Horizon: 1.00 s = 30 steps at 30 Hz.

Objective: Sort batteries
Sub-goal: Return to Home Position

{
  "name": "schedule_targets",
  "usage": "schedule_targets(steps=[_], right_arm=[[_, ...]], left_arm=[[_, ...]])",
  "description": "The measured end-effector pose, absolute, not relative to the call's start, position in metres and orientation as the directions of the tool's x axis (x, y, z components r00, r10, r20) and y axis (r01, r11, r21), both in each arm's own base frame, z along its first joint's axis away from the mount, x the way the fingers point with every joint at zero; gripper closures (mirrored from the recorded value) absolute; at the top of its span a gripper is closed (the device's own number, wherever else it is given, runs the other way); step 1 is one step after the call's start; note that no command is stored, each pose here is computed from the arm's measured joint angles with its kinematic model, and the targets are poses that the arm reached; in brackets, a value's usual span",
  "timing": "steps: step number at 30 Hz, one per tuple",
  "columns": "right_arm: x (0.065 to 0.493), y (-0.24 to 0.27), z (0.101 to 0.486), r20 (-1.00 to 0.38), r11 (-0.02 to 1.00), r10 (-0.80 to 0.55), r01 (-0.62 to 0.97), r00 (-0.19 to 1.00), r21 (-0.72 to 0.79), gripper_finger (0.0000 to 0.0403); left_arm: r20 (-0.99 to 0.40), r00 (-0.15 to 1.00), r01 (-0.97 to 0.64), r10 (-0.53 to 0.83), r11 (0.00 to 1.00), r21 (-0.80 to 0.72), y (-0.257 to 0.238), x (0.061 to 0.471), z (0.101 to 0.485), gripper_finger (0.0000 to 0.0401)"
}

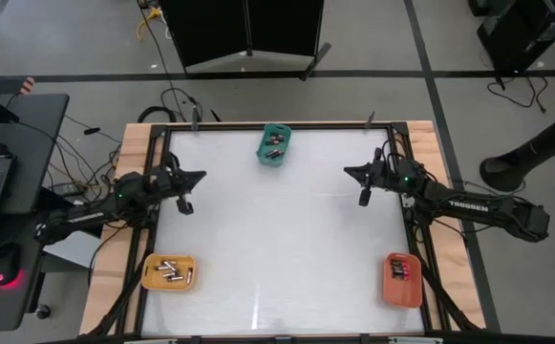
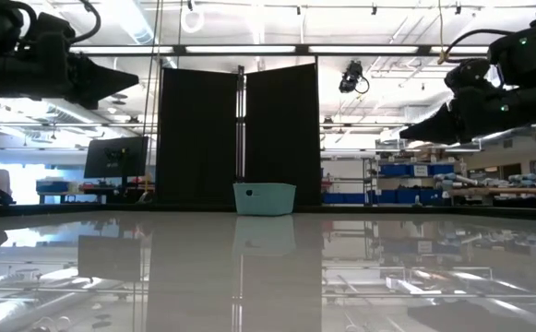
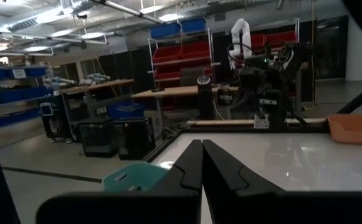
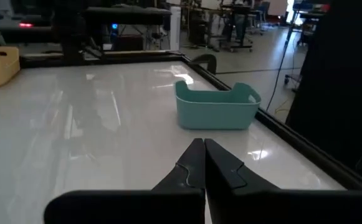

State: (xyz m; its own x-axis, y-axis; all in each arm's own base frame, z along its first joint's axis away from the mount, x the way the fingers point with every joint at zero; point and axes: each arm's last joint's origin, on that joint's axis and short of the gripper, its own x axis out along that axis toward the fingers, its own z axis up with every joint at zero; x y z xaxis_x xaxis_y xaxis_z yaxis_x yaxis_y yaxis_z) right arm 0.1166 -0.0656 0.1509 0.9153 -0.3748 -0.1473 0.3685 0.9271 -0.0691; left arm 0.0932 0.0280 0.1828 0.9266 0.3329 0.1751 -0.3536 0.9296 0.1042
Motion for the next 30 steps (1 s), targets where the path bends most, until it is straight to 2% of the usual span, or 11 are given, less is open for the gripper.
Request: schedule_targets(steps=[3,11,18,21,25,30], right_arm=[[0.117,-0.066,0.151,-0.143,0.927,-0.375,0.372,0.916,-0.049,0.0396],[0.115,-0.059,0.166,-0.006,0.926,-0.365,0.363,0.931,-0.104,0.0397],[0.103,-0.051,0.173,0.056,0.928,-0.357,0.361,0.933,-0.096,0.0397],[0.097,-0.048,0.172,0.049,0.929,-0.36,0.362,0.932,-0.071,0.0397],[0.093,-0.046,0.161,-0.058,0.923,-0.384,0.383,0.922,-0.02,0.0396],[0.092,-0.047,0.16,-0.068,0.914,-0.403,0.405,0.913,0.01,0.0385]], left_arm=[[0.15,0.93,-0.351,0.334,0.93,0.106,0.028,0.094,0.18,0.0387],[0.143,0.935,-0.34,0.324,0.934,0.111,0.028,0.094,0.18,0.0386],[0.133,0.935,-0.342,0.329,0.935,0.09,0.028,0.094,0.179,0.0386],[0.119,0.936,-0.341,0.33,0.936,0.091,0.028,0.094,0.177,0.0386],[0.09,0.938,-0.341,0.333,0.935,0.093,0.028,0.094,0.174,0.0386],[0.068,0.934,-0.356,0.351,0.93,0.093,0.029,0.094,0.172,0.0386]])
